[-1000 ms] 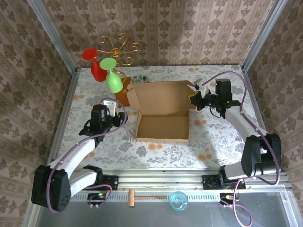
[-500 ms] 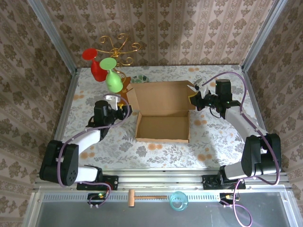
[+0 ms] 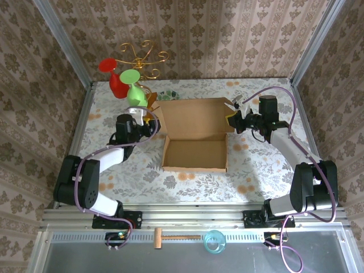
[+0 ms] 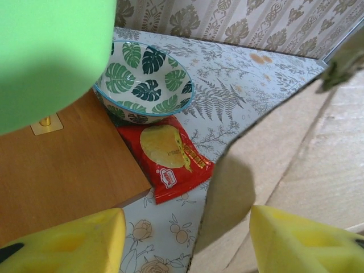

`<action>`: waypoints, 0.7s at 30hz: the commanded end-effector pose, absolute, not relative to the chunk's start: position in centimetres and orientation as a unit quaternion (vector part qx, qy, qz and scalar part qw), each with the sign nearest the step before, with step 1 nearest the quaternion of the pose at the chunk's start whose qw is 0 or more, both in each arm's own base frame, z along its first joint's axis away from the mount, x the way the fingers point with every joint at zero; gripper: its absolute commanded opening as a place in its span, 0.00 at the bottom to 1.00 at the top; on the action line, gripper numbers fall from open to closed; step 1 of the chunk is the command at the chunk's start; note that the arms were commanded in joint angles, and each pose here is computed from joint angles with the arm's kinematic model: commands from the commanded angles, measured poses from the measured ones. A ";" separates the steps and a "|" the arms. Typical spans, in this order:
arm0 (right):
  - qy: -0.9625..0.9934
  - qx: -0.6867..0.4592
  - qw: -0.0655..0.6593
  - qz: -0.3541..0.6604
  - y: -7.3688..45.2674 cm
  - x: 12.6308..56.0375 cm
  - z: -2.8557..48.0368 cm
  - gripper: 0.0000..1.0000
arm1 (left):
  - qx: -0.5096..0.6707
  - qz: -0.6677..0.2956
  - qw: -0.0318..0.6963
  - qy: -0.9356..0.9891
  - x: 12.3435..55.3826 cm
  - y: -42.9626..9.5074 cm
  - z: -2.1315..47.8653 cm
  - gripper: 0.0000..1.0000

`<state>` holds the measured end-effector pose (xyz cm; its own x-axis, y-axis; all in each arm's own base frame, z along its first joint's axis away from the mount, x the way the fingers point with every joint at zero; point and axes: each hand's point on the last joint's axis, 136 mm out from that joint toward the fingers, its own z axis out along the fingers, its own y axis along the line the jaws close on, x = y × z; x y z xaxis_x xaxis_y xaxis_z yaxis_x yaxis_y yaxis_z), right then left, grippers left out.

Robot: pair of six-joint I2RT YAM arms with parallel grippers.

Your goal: Fold the paper box

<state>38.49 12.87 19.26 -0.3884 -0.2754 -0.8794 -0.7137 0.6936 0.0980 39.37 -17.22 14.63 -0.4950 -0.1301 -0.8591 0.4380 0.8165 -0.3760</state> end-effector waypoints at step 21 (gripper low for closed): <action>0.801 -0.308 0.457 0.234 12.7 38.0 19.1 0.00 | 0.115 -0.317 0.508 0.793 39.1 -20.6 17.4 0.30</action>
<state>38.41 12.81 18.99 -0.3947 -0.2760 -0.8763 -0.7105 0.6965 0.1006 39.78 -19.88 16.33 -0.4737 -0.1359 -0.8701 0.4773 0.7907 -0.3833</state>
